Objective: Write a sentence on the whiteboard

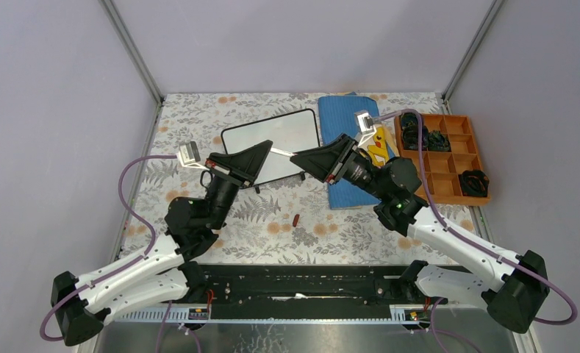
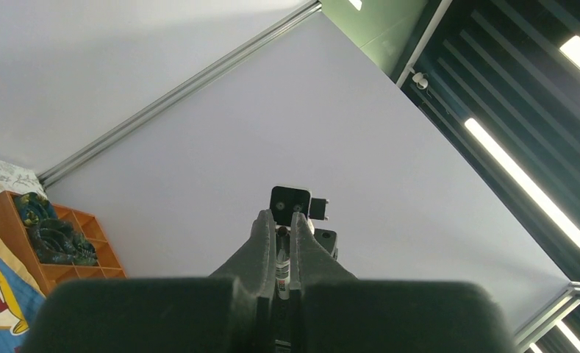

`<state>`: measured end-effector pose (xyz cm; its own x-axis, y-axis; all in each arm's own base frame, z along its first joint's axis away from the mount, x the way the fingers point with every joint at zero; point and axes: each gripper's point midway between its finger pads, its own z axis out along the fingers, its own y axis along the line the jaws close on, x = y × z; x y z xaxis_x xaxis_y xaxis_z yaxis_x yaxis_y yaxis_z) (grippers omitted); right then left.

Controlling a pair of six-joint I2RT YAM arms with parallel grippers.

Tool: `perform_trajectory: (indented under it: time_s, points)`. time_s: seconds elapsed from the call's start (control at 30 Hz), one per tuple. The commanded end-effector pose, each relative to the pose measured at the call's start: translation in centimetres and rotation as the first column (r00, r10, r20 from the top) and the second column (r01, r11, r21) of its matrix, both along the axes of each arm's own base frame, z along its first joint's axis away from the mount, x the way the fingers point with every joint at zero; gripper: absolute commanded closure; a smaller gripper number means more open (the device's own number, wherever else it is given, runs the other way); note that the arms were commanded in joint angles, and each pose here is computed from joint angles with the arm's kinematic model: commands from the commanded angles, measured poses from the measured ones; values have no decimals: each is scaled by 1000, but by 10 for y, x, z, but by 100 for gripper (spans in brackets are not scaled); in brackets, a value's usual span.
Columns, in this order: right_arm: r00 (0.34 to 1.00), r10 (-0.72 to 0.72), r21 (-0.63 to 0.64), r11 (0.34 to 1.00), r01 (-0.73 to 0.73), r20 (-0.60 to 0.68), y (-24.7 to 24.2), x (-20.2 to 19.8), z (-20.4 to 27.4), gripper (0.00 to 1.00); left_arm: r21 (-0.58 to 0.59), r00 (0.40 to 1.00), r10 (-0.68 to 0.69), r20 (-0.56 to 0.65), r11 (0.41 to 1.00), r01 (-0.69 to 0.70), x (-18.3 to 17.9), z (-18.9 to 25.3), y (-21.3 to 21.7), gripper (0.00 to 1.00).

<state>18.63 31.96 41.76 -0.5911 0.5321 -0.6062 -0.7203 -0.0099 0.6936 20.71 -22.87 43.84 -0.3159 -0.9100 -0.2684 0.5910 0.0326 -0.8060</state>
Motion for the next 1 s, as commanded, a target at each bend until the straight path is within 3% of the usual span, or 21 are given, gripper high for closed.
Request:
perform_trajectory:
  time_s: [0.0, 0.37, 0.63, 0.97]
  points:
    - [998, 16, 70, 997, -19, 55, -3, -9, 32, 60, -39, 999, 37, 34, 999, -36, -3, 9, 10, 100]
    - [999, -2, 109, 994, -4, 52, -6, -6, 36, 58, -34, 999, 46, 14, 998, -45, 0, 3, 9, 100]
    - [999, 11, 112, 994, -17, 50, -4, -7, 36, 67, -35, 998, 57, 4, 998, -57, 2, 1, 10, 100]
    - [999, 1, 123, 992, -6, 39, -4, -4, 36, 68, -27, 998, 58, 3, 998, -58, 2, 0, 9, 100]
